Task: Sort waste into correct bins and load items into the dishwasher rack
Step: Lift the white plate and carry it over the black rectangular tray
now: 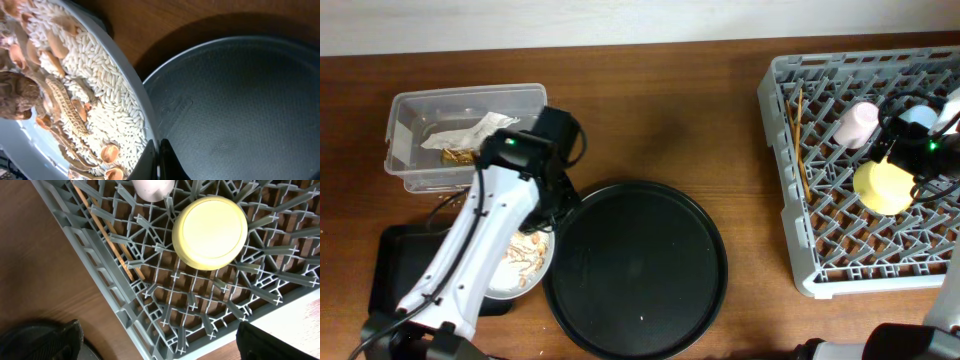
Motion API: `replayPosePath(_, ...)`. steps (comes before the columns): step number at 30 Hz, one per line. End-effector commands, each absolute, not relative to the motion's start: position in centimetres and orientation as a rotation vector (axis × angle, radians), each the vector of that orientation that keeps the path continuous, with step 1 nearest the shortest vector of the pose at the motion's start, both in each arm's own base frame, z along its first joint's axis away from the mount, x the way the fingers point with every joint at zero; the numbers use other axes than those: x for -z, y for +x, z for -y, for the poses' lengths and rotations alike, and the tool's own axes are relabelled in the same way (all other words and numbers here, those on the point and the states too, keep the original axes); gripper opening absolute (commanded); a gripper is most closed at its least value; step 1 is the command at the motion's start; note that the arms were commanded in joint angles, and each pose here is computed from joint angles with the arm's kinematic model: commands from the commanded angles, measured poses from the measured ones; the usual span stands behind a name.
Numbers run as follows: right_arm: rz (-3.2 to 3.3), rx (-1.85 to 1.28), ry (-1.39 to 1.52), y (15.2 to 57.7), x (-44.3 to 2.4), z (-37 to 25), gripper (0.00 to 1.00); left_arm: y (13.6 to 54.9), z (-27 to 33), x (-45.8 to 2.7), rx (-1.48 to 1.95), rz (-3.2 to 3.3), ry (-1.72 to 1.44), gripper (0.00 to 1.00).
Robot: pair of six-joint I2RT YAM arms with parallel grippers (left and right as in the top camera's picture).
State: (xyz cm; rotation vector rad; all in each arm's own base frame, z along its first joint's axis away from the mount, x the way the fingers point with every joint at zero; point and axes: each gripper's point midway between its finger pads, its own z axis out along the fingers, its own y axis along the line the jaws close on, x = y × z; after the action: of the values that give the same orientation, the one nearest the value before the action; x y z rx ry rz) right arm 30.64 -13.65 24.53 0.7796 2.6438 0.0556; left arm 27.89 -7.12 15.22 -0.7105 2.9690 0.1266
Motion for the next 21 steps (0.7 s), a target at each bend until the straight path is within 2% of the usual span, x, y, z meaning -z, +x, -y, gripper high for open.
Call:
replayPosePath(1,-2.640,-0.039,0.774,30.7,-24.7,14.0,0.99,28.5,6.2,-16.0,-0.071,-2.954,-0.719,0.01)
replayPosePath(10,-2.640,-0.039,0.774,30.7,-24.7,14.0,0.99,29.2,4.1,-16.0,-0.070,-2.932,-0.769,0.01)
replayPosePath(21,-2.640,-0.039,0.775,30.7,-24.7,14.0,0.99,30.6,2.1,-15.5,0.107,-2.934,-0.767,0.01)
